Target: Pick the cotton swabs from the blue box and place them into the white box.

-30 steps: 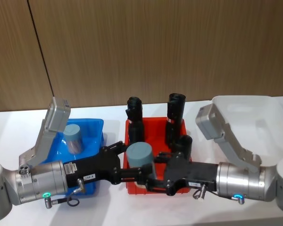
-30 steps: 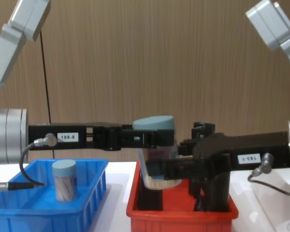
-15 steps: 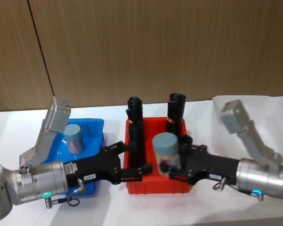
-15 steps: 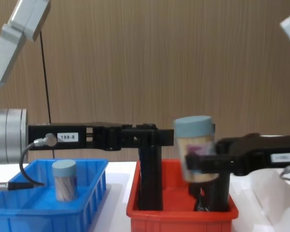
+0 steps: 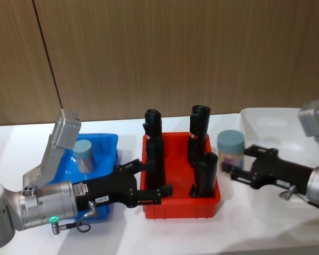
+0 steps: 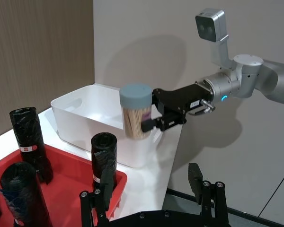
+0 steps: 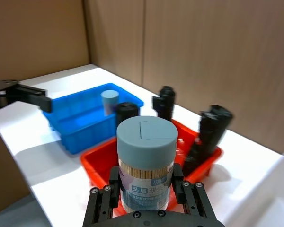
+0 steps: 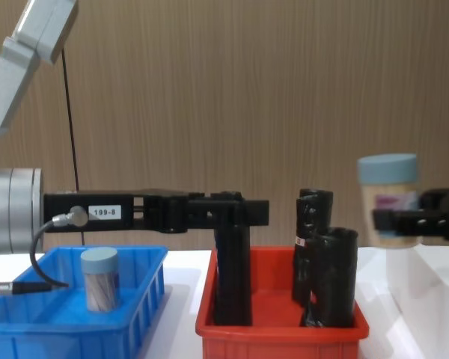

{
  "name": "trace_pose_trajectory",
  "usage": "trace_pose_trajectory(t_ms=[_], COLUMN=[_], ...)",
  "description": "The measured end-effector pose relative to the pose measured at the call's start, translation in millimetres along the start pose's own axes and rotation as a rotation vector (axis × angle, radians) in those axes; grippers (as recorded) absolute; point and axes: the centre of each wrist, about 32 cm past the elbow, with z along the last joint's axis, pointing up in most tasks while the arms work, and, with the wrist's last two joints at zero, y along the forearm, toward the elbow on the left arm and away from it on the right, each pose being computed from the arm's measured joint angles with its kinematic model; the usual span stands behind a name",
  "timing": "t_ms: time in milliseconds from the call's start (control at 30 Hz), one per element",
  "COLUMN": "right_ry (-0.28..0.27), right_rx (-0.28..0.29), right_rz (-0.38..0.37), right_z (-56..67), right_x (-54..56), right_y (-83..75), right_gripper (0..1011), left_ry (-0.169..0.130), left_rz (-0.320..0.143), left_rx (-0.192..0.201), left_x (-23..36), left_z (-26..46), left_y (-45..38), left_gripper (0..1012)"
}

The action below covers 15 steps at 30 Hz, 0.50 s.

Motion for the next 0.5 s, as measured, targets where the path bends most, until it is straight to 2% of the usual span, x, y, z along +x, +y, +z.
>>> trace_pose_trajectory(t_ms=[200,500], right_ry=[-0.007,-0.007], right_rx=[0.008,0.003], right_rz=[-0.072,-0.181], right_z=[1.4,-0.3], right_x=[11.1,23.4], right_y=[-16.3,-28.9], right_gripper=[640,640], left_ry=[0.000,0.000], left_rz=[0.000,0.000], left_rx=[0.000,0.000], left_x=[0.0,0.0], left_z=[0.0,0.0], left_y=[0.0,0.0], left_gripper=[1004,1004])
